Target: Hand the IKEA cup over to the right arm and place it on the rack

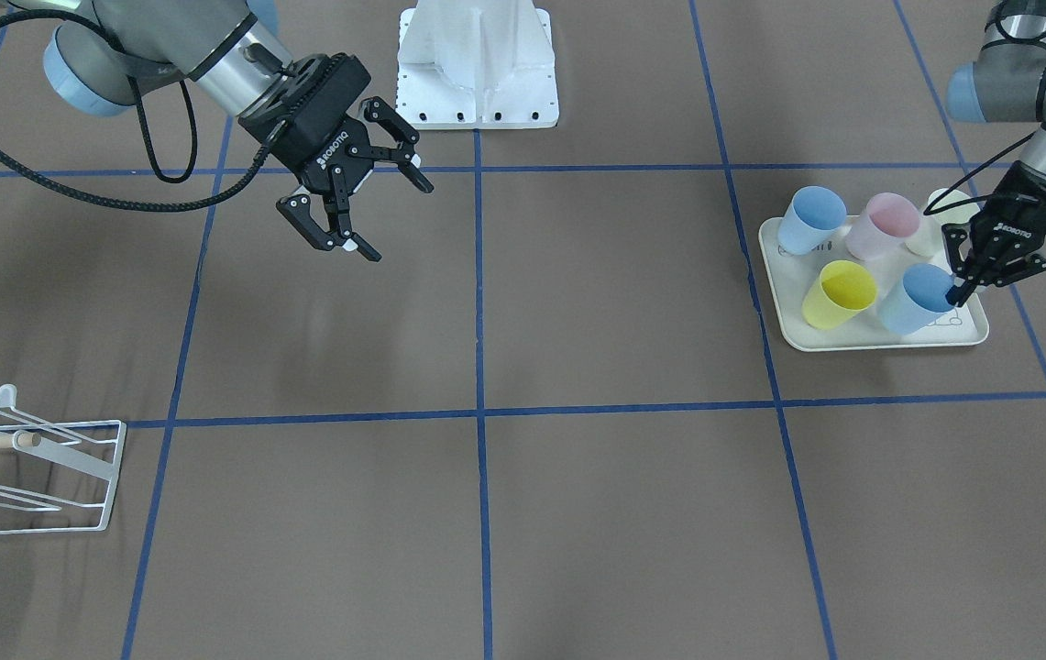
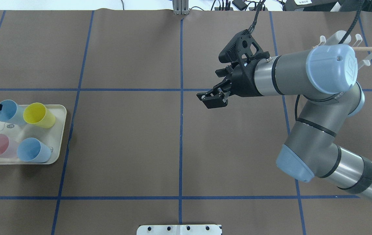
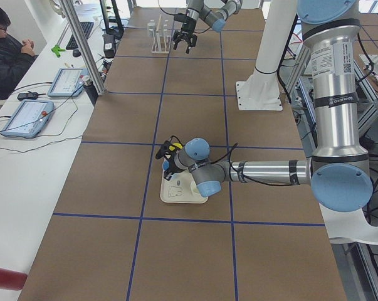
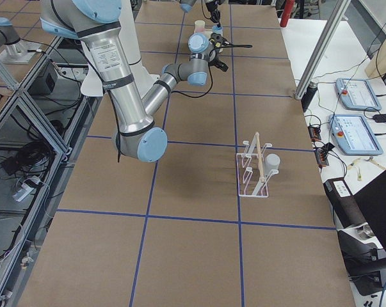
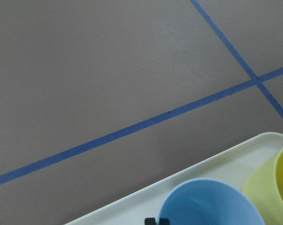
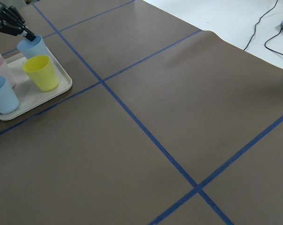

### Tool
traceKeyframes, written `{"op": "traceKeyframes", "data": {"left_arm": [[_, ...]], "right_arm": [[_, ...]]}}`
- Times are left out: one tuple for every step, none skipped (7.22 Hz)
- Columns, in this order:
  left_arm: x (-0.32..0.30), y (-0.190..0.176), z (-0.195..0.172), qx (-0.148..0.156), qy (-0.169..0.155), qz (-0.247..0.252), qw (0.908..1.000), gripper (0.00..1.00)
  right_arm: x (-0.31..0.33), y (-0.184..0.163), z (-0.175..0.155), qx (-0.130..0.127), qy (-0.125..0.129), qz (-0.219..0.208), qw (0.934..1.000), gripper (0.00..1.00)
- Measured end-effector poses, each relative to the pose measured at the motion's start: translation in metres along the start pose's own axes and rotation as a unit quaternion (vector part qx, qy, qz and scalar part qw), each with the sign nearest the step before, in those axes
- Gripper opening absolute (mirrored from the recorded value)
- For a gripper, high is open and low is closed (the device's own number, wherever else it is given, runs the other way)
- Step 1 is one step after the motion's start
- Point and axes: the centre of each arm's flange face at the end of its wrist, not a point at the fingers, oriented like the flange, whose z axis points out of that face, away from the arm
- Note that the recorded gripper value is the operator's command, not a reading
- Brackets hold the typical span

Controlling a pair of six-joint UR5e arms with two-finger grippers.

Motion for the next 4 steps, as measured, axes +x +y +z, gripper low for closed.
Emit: {"op": "traceKeyframes", "data": {"left_arm": [[-0.009, -0.018, -0.018, 0.003, 0.009, 0.005, 0.9999, 0.00], [-0.005, -0.041, -0.040, 0.005, 0.028, 0.004, 0.9996, 0.00], [0.016, -0.066, -0.064, 0.004, 0.045, -0.002, 0.9990, 0.00], [0.045, -0.088, -0.089, 0.002, 0.064, -0.018, 0.9978, 0.00]], "right_arm": [[0.003, 0.013, 0.005, 0.014, -0.010, -0.005, 0.9998, 0.99], [0.003, 0.022, 0.009, 0.025, -0.016, -0.009, 0.9995, 0.99], [-0.004, 0.025, 0.014, 0.034, -0.020, -0.013, 0.9991, 0.99], [-0.018, 0.022, 0.020, 0.043, -0.025, -0.016, 0.9986, 0.99]]}}
